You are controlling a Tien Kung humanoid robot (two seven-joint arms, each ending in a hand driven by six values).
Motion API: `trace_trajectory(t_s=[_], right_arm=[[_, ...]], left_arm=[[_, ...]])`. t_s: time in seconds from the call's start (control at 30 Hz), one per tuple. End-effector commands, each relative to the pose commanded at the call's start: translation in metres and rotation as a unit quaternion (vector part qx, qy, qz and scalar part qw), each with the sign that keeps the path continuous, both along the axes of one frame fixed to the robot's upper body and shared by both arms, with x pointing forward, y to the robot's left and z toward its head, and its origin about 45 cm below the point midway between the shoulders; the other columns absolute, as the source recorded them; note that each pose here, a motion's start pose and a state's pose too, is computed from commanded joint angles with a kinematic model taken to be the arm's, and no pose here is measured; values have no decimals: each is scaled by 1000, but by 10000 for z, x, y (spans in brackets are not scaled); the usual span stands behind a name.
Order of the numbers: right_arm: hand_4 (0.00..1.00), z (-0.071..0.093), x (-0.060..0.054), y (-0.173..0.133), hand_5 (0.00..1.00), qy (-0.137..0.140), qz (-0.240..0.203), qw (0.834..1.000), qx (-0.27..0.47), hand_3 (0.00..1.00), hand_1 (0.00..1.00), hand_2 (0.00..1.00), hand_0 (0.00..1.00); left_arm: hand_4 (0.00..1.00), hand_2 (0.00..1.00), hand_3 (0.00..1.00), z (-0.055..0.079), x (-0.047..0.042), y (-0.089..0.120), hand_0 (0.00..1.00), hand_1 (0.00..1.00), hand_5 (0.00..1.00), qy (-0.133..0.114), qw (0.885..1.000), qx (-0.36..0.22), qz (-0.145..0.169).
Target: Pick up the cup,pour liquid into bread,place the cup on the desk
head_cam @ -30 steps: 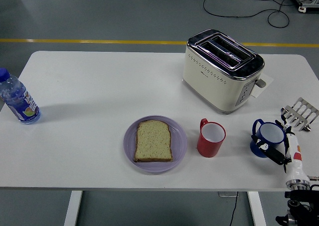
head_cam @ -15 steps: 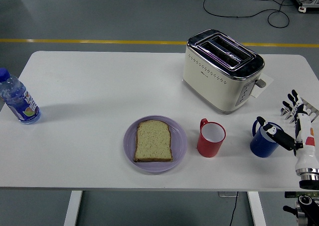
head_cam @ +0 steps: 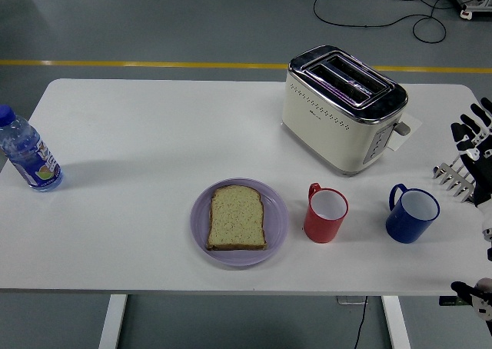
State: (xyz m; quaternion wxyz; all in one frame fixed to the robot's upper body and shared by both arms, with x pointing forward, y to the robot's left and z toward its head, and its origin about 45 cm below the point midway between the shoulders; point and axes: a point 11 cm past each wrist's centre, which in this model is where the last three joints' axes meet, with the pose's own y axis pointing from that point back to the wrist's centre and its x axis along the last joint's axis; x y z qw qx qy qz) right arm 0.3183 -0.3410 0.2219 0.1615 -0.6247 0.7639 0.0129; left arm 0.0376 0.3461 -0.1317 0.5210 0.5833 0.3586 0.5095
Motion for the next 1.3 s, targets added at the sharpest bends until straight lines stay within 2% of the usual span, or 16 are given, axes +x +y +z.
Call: trace_trajectory(t_s=[0.17, 0.33, 0.63, 0.77, 1.3], right_arm=[[590, -57, 14, -123, 295, -4, 30, 991, 129, 728, 744, 775, 807], [585, -159, -5, -261, 300, -8, 14, 971, 239, 732, 741, 775, 800], [587, -450, -71, -382, 297, -8, -29, 906, 423, 735, 742, 772, 800], [588, -499, -83, -391, 294, -4, -36, 899, 437, 736, 740, 769, 799], [593, -526, -80, -411, 285, -1, -47, 896, 442, 728, 727, 755, 790]], left_arm=[[303, 608, 528, -1, -5, -4, 652, 613, 739, 0, 1000, 0, 0], [303, 608, 528, -3, -15, -9, 652, 613, 739, 2, 1000, -1, -1], [304, 608, 528, -12, -63, -28, 653, 612, 742, 6, 1000, -2, -3], [303, 608, 528, -14, -75, -33, 652, 613, 739, 8, 1000, -2, -5], [302, 607, 527, -8, -65, -7, 650, 613, 737, 7, 1000, 1, -6]])
